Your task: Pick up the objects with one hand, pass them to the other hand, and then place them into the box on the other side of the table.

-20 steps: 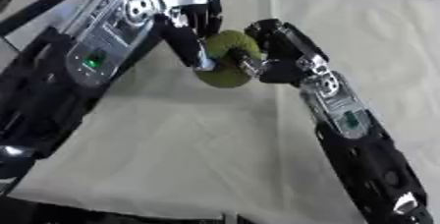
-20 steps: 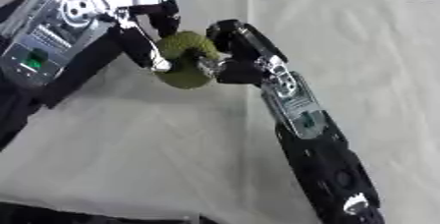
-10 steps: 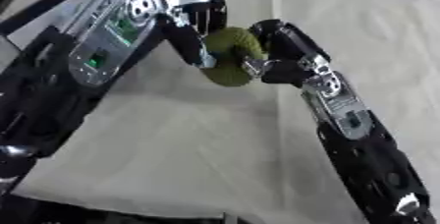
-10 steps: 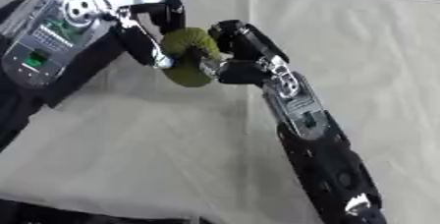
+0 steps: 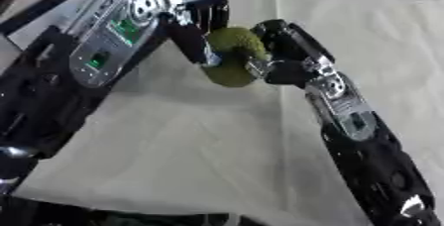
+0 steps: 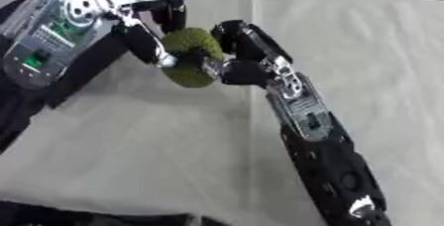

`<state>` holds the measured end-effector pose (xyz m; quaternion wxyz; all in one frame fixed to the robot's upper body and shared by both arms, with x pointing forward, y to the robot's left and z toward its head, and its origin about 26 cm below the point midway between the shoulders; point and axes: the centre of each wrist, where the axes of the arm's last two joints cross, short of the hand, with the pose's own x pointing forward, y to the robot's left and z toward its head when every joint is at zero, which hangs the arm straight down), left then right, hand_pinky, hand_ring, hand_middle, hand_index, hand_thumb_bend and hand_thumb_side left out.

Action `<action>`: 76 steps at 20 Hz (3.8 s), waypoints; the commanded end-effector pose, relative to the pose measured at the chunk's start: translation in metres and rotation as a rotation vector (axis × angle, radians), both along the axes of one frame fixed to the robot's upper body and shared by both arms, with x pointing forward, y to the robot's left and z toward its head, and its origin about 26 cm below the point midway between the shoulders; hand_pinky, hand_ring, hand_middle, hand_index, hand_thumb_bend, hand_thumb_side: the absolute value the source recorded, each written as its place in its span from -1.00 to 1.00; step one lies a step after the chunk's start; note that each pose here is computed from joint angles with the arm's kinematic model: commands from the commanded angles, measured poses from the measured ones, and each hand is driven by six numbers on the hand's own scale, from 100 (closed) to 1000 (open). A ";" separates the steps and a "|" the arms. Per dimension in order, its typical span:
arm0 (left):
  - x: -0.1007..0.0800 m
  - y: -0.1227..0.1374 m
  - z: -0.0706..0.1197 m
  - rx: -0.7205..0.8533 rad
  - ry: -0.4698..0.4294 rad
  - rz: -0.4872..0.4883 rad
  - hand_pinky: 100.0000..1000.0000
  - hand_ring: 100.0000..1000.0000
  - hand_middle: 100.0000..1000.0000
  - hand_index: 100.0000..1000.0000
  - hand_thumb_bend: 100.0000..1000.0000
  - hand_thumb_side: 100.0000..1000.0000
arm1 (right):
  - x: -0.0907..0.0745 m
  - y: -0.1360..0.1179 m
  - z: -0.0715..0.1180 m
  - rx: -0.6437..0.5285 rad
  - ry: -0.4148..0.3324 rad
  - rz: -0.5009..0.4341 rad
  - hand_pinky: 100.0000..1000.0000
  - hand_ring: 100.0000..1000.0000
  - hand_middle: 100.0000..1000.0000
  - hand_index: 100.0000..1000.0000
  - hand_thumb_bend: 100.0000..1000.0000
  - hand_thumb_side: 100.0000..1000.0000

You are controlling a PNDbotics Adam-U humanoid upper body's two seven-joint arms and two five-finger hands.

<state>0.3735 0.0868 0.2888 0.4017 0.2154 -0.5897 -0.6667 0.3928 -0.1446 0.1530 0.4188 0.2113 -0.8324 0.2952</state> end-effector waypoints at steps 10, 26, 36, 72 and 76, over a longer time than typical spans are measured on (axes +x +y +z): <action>-0.002 0.002 0.008 -0.001 -0.012 0.001 0.36 0.09 -0.05 0.09 -0.55 -1.00 | 0.000 0.000 0.012 0.010 -0.034 0.012 0.11 -0.18 -0.55 -0.36 -0.72 -1.00; -0.006 0.000 0.011 -0.019 -0.046 0.006 0.28 -0.06 -0.28 -0.28 -0.37 -1.00 | 0.000 -0.001 0.012 -0.009 -0.043 0.022 0.10 -0.17 -0.54 -0.35 -0.70 -1.00; -0.015 -0.001 0.016 -0.017 -0.134 0.010 0.17 -0.12 -0.35 -0.30 -0.12 -1.00 | 0.001 -0.005 0.014 -0.043 -0.041 -0.021 0.15 -0.10 -0.40 -0.19 -0.63 -1.00; -0.013 0.000 0.014 -0.005 -0.126 0.004 0.06 -0.17 -0.41 -0.42 0.03 -1.00 | 0.000 -0.003 0.012 -0.032 -0.029 0.060 0.09 -0.13 -0.44 -0.23 -0.70 -1.00; -0.014 0.000 0.014 -0.004 -0.136 0.010 0.04 -0.18 -0.43 -0.38 0.18 -1.00 | 0.000 -0.003 0.012 -0.034 -0.031 0.062 0.09 -0.13 -0.44 -0.23 -0.70 -1.00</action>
